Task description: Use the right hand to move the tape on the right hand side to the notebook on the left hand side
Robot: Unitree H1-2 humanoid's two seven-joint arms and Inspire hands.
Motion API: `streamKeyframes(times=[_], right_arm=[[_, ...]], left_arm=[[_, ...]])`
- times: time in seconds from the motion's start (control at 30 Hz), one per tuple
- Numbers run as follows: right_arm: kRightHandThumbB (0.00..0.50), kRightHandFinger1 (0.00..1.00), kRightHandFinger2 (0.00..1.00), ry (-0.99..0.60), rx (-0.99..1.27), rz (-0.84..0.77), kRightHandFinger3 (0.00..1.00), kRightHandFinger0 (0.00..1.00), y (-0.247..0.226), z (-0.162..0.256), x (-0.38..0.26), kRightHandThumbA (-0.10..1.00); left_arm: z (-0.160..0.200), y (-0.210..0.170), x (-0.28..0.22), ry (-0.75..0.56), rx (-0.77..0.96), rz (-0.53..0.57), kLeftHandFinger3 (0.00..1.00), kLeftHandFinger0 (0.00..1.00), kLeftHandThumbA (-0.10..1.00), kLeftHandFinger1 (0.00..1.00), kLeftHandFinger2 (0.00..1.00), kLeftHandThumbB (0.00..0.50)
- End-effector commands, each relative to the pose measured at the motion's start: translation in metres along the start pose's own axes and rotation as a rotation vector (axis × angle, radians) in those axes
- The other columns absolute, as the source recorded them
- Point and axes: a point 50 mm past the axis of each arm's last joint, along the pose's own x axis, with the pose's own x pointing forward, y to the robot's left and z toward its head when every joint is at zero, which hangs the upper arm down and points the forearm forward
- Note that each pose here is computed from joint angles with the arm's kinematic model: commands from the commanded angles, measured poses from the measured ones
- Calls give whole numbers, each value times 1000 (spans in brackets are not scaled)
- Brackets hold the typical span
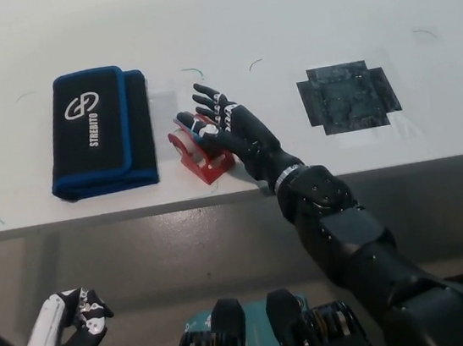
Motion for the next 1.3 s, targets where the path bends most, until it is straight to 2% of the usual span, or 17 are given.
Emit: streamKeyframes(times=[0.0, 0.03, 0.13, 0.27, 0.3, 0.4, 0.47, 0.5, 0.53, 0.6, 0.67, 0.73, 0.8, 0.83, 0.9, 1.1, 1.27], right_arm=[[494, 1000, 1000, -76, -36, 3, 1000, 1000, -3, 27, 13, 870], [500, 1000, 1000, -73, -36, -4, 1000, 1000, -5, 25, 12, 867], [445, 1000, 1000, -83, -36, -21, 1000, 1000, -21, 23, 6, 856], [458, 1000, 1000, -113, -70, -31, 1000, 1000, -36, 33, 6, 900], [483, 1000, 1000, -156, -104, -41, 1000, 1000, -45, 42, 4, 925], [486, 1000, 1000, -235, -189, -40, 1000, 1000, -65, 68, -4, 967], [455, 1000, 1000, -263, -206, -19, 1000, 1000, -66, 83, -10, 941], [457, 1000, 1000, -274, -206, -11, 1000, 1000, -67, 90, -13, 933], [467, 1000, 1000, -307, -216, -10, 1000, 1000, -72, 100, -22, 872], [474, 1000, 1000, -349, -291, -11, 1000, 1000, -80, 119, -43, 882], [440, 1000, 1000, -380, -378, -19, 1000, 1000, -85, 126, -60, 921], [395, 1000, 1000, -417, -408, 0, 1000, 1000, -91, 133, -81, 878], [411, 1000, 1000, -422, -403, 13, 1000, 1000, -96, 134, -93, 840], [436, 1000, 1000, -416, -409, 17, 1000, 1000, -103, 125, -113, 824], [450, 1000, 1000, -379, -430, 8, 1000, 1000, -111, 111, -135, 832], [423, 1000, 1000, -303, -452, -36, 1000, 1000, -126, 72, -197, 845], [358, 1000, 1000, -272, -463, -67, 1000, 1000, -128, 54, -236, 851]], left_arm=[[13, 14, 8, -59, 29, 14, 416, 215, 161, 150, 185, 0], [12, 14, 8, -60, 30, 13, 416, 215, 165, 151, 186, 0], [12, 14, 8, -61, 34, 14, 417, 211, 154, 147, 181, 0], [14, 15, 7, -49, 42, 17, 425, 214, 164, 152, 188, 0], [14, 15, 7, -50, 38, 16, 424, 215, 162, 152, 188, 0], [13, 15, 7, -51, 33, 17, 423, 217, 124, 155, 191, 0], [12, 19, 4, -38, 38, 22, 422, 220, 124, 156, 193, 0], [12, 20, 4, -37, 38, 24, 422, 221, 127, 157, 195, 0], [12, 20, 5, -37, 40, 23, 421, 220, 156, 158, 199, 0], [11, 18, 7, -48, 40, 25, 420, 216, 149, 153, 190, 0], [11, 18, 7, -57, 38, 28, 419, 214, 163, 151, 188, 0], [11, 17, 9, -56, 40, 25, 425, 216, 185, 153, 190, 0], [14, 18, 13, -61, 42, 27, 427, 215, 192, 152, 188, 0], [14, 18, 12, -61, 43, 27, 424, 208, 200, 150, 187, 0], [15, 19, 13, -62, 49, 26, 424, 210, 220, 150, 189, 0], [18, 24, 20, -59, 48, 29, 427, 225, 192, 160, 201, 0], [22, 28, 29, -77, 54, 39, 432, 226, 218, 164, 210, 0]])
